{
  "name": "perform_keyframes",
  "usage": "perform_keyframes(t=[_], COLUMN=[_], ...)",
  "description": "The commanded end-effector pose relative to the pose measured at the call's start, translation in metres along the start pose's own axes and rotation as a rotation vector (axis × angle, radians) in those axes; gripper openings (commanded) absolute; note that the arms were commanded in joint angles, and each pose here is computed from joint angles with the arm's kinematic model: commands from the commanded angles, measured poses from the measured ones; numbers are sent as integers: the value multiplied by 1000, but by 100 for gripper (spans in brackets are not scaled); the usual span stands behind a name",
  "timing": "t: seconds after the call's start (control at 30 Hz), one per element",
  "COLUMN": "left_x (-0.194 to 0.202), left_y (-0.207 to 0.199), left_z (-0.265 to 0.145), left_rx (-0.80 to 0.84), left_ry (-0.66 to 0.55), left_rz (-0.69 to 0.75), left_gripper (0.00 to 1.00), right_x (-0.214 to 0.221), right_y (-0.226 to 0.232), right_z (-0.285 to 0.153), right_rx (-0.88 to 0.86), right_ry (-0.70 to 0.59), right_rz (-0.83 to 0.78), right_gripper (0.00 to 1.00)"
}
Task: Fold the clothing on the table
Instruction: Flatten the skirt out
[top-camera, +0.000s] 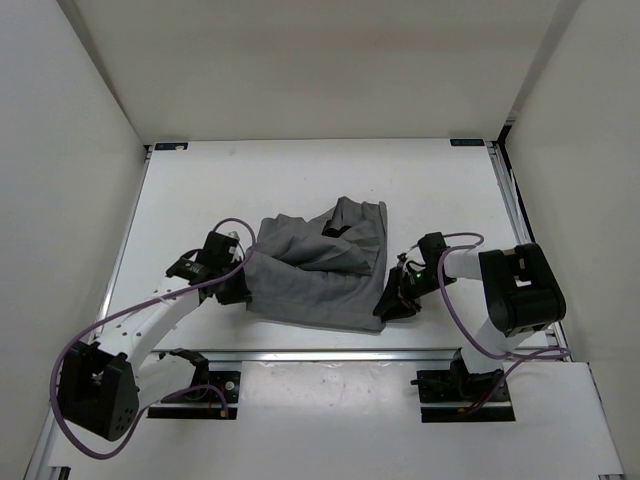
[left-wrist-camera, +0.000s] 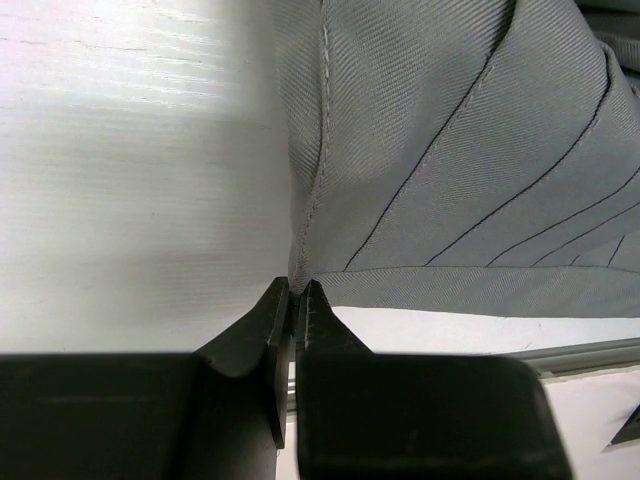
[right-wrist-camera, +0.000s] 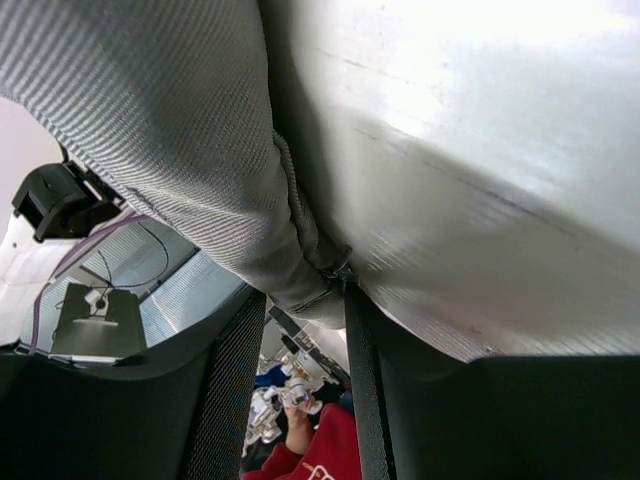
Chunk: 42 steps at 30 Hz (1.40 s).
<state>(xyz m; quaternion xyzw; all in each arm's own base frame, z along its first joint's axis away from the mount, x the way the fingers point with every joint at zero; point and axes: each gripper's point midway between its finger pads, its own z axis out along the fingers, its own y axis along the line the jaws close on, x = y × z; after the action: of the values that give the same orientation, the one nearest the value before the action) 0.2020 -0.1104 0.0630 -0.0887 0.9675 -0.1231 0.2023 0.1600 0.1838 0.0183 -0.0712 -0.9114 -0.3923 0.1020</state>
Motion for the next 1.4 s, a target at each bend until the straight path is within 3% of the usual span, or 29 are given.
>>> perform_keyframes(t=[0.0,0.3,0.43,0.47,0.5,0.73,0.87,0.97,1.07,1.13,1.17,1.3,1.37], left_x=[-2,-3,-5,-3,-5,-3,0,-34,-111,-153,-188,-225,-213], left_y=[10,11,10,13,12,10,-1,-29,-73,-94,-119,-151,-145], left_z=[-3,-4,-4,-4,-5,-4,0,-7,-34,-48,-66,-106,-100], left_rx=[-29,-26,-21,-27,-26,-2,20,97,192,207,234,322,339], left_ry=[-34,-45,-53,-52,-53,-54,-24,-81,-248,-295,-349,-474,-430], left_rz=[-15,-33,-36,-41,-39,-41,4,48,65,96,116,138,128], left_gripper=[0,0,0,0,0,0,0,0,0,0,0,0,0], right_x=[9,18,21,25,23,20,2,-37,-87,-115,-134,-145,-134], right_y=[-63,-71,-75,-81,-80,-90,-81,-48,-4,22,53,95,100], right_z=[12,23,27,26,27,16,-14,-66,-126,-165,-199,-234,-229], right_rx=[237,348,395,425,441,539,551,461,438,437,428,407,392], right_ry=[-6,53,69,81,73,47,-59,-245,-407,-498,-593,-696,-680], right_rz=[49,-18,-47,-43,-48,-75,-88,-112,-184,-208,-252,-350,-375], right_gripper=[44,30,29,19,0,0,0,0,0,0,0,0,0])
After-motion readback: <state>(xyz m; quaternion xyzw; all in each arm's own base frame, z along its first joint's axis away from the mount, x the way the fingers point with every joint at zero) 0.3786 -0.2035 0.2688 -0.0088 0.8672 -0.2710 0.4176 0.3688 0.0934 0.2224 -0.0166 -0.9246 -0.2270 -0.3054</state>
